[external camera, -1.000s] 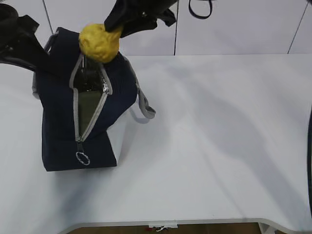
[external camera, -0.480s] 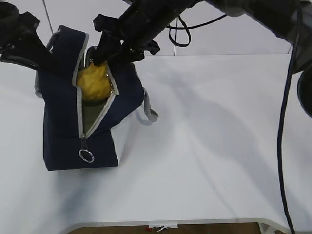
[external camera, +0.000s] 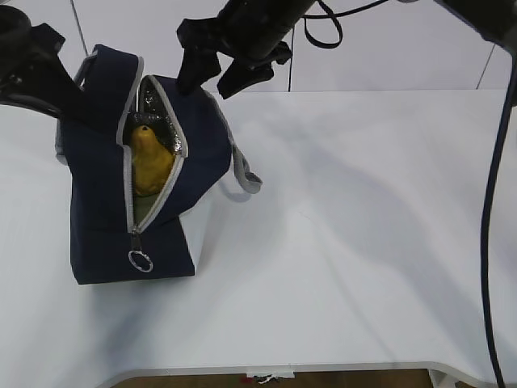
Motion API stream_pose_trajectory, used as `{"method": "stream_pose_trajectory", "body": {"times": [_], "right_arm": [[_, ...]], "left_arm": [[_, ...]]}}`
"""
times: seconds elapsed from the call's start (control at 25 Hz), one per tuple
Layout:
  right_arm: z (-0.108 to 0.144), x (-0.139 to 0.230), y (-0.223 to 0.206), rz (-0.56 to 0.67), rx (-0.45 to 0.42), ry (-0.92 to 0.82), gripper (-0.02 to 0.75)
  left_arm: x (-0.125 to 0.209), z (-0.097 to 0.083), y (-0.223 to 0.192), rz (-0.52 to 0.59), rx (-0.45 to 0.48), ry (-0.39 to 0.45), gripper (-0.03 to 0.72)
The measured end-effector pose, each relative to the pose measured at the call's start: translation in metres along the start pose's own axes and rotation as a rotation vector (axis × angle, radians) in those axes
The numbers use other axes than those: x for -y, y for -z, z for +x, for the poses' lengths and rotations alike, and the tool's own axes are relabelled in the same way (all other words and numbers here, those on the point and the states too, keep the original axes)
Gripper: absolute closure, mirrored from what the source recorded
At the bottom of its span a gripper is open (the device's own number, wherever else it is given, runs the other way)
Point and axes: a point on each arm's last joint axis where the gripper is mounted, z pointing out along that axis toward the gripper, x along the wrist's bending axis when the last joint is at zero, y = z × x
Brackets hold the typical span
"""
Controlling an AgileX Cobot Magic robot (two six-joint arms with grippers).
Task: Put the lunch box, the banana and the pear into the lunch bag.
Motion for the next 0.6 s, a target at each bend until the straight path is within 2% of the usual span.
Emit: {"method": "stream_pose_trajectory", "body": {"times": [0.08, 0.44, 0.6], "right_arm": [[-0.003, 0.001, 0.000, 0.005, 0.023, 0.005, 0.188], [-0.016, 0.009, -0.025, 0.062, 0.029, -0.020, 0.187], [-0.019, 0.012, -0.031, 0.079, 0.020, -0.032, 0.225]], "left_arm": [[0.000, 0.000, 0.000, 0.001, -0.003, -0.002, 0.671], [0.000, 0.001, 0.000, 0.003, -0.006, -0.003, 0.671], [0.000, 0.001, 0.000, 0.004, -0.008, -0.004, 0.671]]}}
